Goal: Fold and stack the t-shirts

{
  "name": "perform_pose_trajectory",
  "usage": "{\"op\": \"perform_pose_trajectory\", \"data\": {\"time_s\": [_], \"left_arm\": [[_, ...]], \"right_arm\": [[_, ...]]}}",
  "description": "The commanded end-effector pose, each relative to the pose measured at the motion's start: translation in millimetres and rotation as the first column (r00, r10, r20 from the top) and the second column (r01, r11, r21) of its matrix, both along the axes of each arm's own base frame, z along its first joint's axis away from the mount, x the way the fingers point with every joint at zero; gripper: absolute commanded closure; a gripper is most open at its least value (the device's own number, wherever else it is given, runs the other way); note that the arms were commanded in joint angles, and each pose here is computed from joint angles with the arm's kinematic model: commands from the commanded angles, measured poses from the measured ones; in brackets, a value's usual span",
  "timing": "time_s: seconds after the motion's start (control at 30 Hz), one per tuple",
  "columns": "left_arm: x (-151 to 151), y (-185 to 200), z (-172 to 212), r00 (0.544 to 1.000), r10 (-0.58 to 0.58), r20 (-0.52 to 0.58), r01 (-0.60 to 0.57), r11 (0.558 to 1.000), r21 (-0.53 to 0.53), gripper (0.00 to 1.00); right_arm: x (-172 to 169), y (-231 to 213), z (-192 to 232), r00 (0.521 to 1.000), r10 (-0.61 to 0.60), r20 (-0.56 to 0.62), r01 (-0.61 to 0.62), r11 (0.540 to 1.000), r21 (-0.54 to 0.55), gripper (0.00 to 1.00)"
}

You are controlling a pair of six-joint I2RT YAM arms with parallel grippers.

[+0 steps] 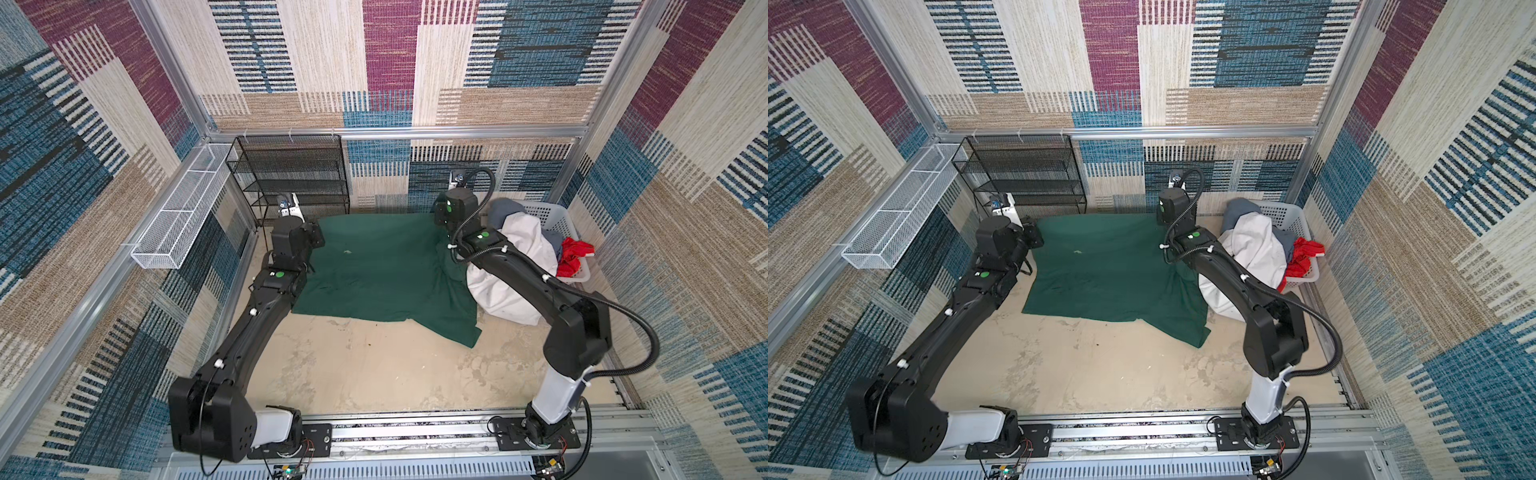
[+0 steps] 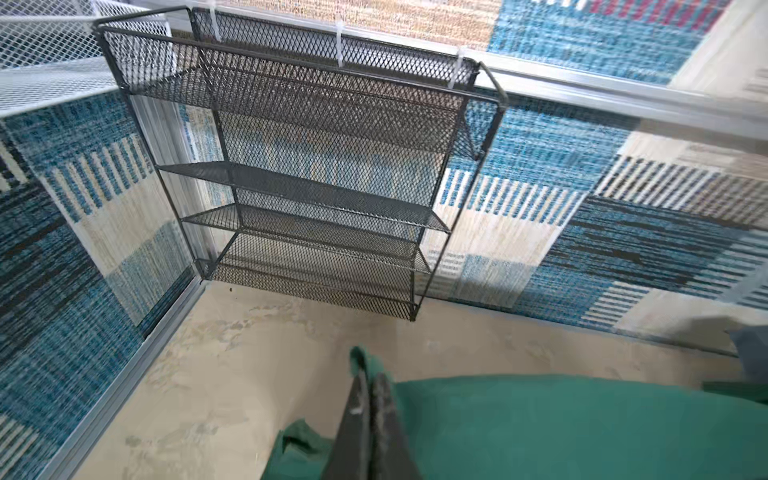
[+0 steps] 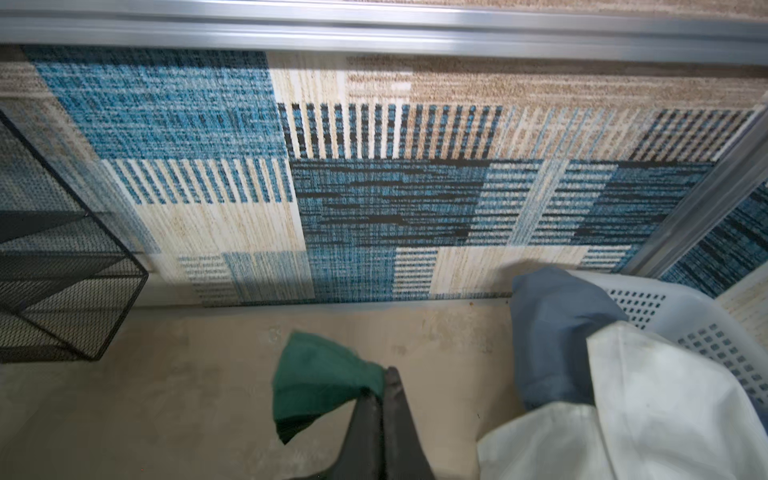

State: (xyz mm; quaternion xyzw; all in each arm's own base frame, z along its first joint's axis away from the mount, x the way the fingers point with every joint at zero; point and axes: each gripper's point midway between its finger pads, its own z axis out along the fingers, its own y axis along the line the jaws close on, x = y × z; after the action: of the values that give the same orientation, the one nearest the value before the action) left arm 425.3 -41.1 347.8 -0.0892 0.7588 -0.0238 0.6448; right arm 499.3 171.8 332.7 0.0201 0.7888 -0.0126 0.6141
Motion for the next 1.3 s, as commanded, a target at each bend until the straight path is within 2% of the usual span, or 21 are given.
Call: {"op": "perform_pose_trajectory", "data": {"time_s": [0.0,0.13,0.23,0.37,0.53,0.67,0.77,0.9,1.03,1.27], "left_arm": [[-40.1,5.1,35.3,0.993,0.028,0.112,-0.026,1.0,-0.014,1.0],[-105.8,-3.9,85.7,0.973,-0.024,0.231,0.04,0.997,-0.067,1.0],[-143.2,-4.3,119.0,0.965,-0.048,0.259,0.074,0.993,-0.093,1.0],[-166.1,6.1,142.9,0.963,-0.026,0.269,0.059,0.991,-0.117,1.0],[-164.9,20.4,165.1,0.962,0.054,0.269,-0.034,0.996,-0.08,1.0],[-143.8,17.7,177.1,0.965,0.083,0.248,-0.084,0.996,-0.007,1.0],[-115.6,10.9,162.3,0.974,0.104,0.2,-0.115,0.992,0.045,1.0],[-70.8,4.4,115.3,0.989,0.112,0.094,-0.119,0.991,0.069,1.0],[-24.3,12.0,61.3,0.988,0.156,0.004,-0.156,0.985,0.074,1.0],[55.3,31.7,-15.7,0.971,0.2,-0.131,-0.19,0.978,0.084,1.0]], "right_arm": [[-44.0,0.3,42.3,0.994,0.04,0.097,-0.051,0.992,0.112,1.0],[-118.2,7.6,101.9,0.978,0.086,0.189,-0.105,0.99,0.093,1.0],[-151.1,10.8,141.9,0.973,0.122,0.196,-0.144,0.984,0.103,1.0],[-158.4,13.6,170.6,0.974,0.115,0.195,-0.131,0.989,0.07,1.0],[-132.3,31.4,200.1,0.967,0.093,0.235,-0.091,0.996,-0.022,1.0],[-91.3,55.8,196.0,0.967,0.104,0.231,-0.084,0.992,-0.097,1.0],[-50.9,68.0,161.1,0.981,0.116,0.153,-0.101,0.99,-0.101,1.0],[-1.5,75.1,87.9,0.994,0.107,0.025,-0.103,0.985,-0.138,1.0],[41.5,83.4,18.7,0.987,0.138,-0.083,-0.15,0.975,-0.162,1.0],[104.4,89.2,-41.1,0.983,0.126,-0.135,-0.153,0.965,-0.211,1.0]]}}
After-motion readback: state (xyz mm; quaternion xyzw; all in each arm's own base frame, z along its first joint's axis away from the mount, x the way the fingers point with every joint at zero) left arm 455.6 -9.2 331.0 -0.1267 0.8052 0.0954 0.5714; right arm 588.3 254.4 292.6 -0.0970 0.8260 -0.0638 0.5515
